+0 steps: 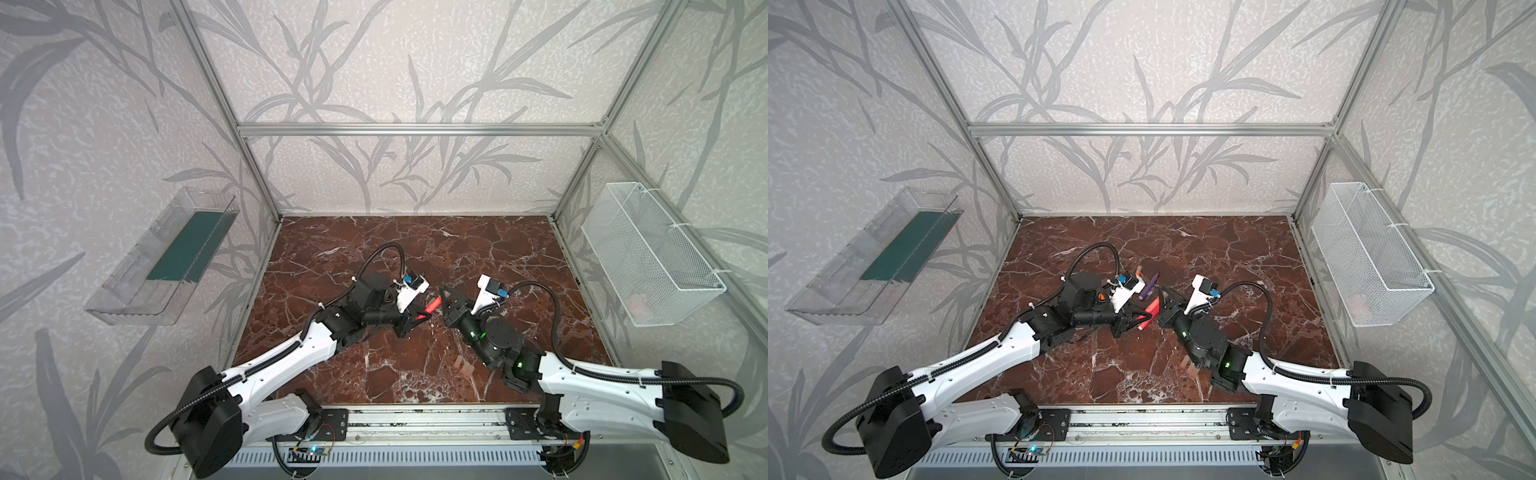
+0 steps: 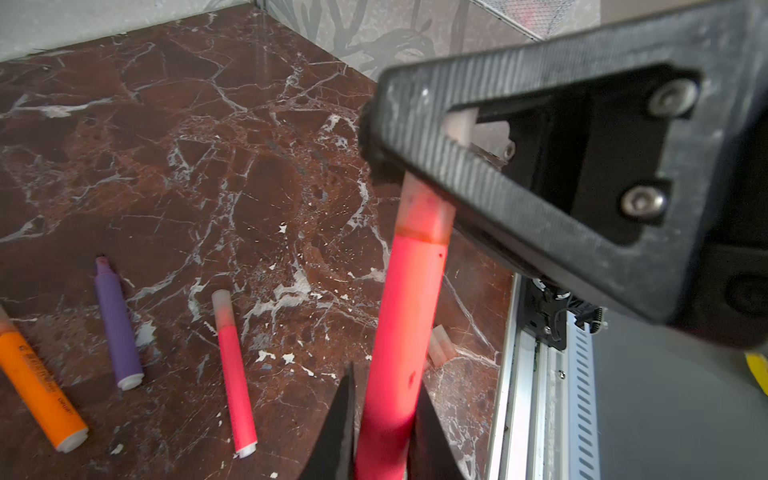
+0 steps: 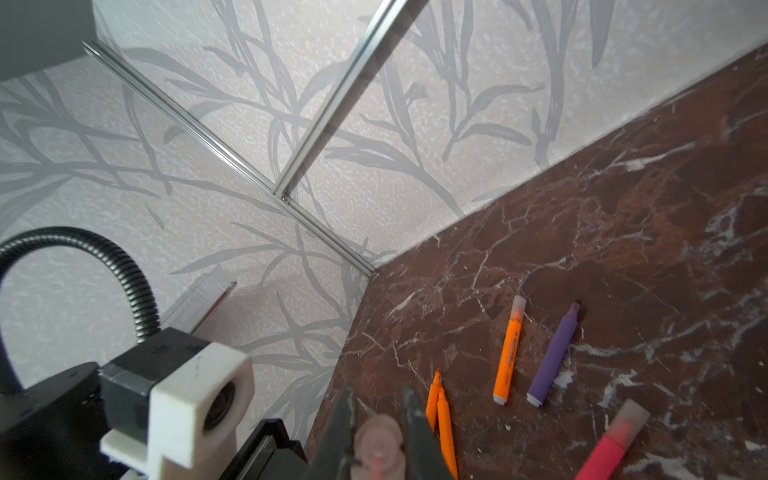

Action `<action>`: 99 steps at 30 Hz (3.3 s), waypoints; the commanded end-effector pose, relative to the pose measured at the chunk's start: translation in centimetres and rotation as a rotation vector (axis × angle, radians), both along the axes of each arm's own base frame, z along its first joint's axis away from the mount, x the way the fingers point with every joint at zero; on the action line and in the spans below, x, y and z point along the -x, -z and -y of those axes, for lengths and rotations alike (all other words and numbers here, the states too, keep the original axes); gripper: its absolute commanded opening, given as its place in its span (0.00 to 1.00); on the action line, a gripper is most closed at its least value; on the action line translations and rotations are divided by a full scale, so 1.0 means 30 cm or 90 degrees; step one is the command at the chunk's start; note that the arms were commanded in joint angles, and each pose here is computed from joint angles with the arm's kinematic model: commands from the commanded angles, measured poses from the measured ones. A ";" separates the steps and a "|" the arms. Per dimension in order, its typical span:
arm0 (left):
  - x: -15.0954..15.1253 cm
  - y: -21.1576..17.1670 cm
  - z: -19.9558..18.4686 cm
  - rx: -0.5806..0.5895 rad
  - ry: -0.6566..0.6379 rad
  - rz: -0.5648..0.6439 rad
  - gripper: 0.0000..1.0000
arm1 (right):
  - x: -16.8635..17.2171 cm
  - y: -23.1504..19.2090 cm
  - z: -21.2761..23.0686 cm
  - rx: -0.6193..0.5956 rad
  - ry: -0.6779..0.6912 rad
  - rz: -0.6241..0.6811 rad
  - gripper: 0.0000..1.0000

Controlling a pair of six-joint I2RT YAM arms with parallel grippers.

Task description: Insert the pens into the pen caps

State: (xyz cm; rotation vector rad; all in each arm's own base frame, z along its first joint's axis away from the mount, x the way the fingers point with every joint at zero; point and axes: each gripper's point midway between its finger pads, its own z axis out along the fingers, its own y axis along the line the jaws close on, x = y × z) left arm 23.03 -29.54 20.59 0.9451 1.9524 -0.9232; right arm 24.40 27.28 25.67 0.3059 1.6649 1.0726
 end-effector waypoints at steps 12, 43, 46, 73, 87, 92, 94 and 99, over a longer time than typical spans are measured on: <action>-0.344 -0.397 -0.134 0.122 -0.357 0.251 0.00 | 0.203 0.254 -0.097 0.165 -0.174 -0.123 0.11; -0.313 0.494 -0.752 -0.178 -0.783 -0.224 0.00 | -0.017 0.314 0.723 0.435 0.280 -0.205 0.99; -0.334 0.535 -0.793 -0.192 -0.817 -0.260 0.00 | -0.030 0.344 0.813 0.467 0.350 -0.233 1.00; -0.590 0.501 -0.400 -0.236 -0.644 -0.267 0.00 | -0.044 0.378 0.922 0.487 0.458 -0.254 0.99; -0.579 0.573 -0.351 -0.236 -0.604 -0.316 0.00 | -0.034 0.377 0.920 0.475 0.452 -0.243 0.99; -0.577 0.584 -0.348 -0.242 -0.594 -0.316 0.08 | -0.035 0.377 0.919 0.475 0.450 -0.243 0.99; -0.573 0.582 -0.341 -0.237 -0.588 -0.319 0.15 | -0.034 0.376 0.920 0.473 0.451 -0.242 0.99; -0.582 0.553 -0.337 -0.235 -0.582 -0.307 0.27 | -0.033 0.380 0.919 0.475 0.448 -0.243 1.00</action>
